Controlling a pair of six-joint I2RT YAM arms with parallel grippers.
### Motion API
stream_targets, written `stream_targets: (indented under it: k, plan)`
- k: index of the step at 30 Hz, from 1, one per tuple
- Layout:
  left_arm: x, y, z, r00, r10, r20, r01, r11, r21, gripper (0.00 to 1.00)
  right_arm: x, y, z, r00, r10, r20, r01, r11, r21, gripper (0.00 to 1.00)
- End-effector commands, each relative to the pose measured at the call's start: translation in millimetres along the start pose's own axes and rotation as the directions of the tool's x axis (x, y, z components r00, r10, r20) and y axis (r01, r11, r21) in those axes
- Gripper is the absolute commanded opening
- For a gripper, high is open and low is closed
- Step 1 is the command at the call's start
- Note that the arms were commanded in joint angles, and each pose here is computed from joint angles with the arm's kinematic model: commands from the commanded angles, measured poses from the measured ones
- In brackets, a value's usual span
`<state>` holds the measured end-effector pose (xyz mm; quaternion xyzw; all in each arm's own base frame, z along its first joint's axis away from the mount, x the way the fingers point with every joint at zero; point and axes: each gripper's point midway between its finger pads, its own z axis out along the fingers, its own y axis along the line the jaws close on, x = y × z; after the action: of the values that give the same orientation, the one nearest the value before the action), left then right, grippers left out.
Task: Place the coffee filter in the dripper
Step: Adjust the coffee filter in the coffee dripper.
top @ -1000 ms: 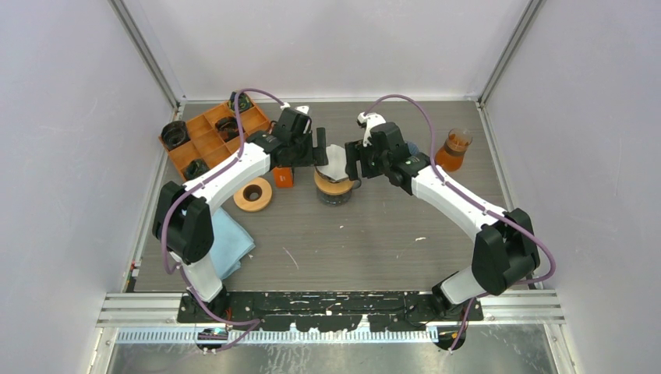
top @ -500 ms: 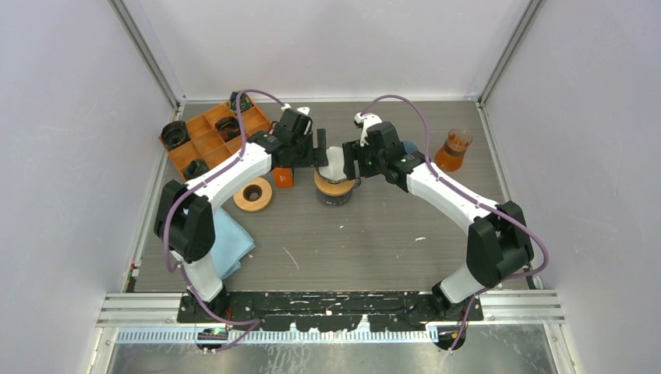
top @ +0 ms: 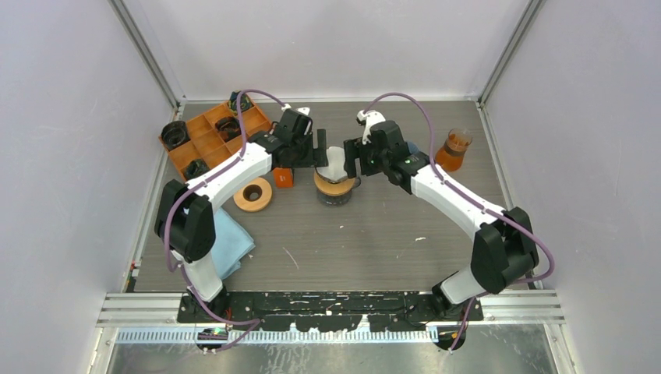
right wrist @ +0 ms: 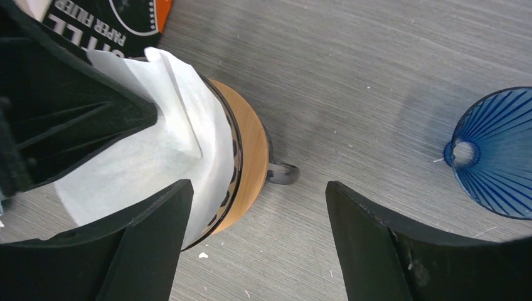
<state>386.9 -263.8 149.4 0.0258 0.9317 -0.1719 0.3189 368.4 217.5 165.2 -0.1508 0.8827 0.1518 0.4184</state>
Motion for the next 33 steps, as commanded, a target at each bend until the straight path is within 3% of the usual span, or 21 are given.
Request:
stream_targets:
  k: [1, 7, 33]
  plan:
    - [-15, -2, -7, 0.999, -0.001, 0.045, 0.001, 1.000, 0.010, 0.84, -48, 8, -29, 0.982, -0.004, 0.188, 0.012, 0.999, -0.038, 0.85]
    - [-16, -5, -9, 0.999, -0.001, 0.049, 0.000, 1.000, 0.026, 0.84, -56, 13, -36, 0.970, 0.007, 0.241, 0.009, 0.998, -0.064, 0.88]
    - [-25, -12, -29, 0.996, -0.016, 0.089, 0.008, 0.997, 0.081, 0.86, -55, 13, -39, 0.965, 0.004, 0.261, 0.014, 0.998, -0.067, 0.90]
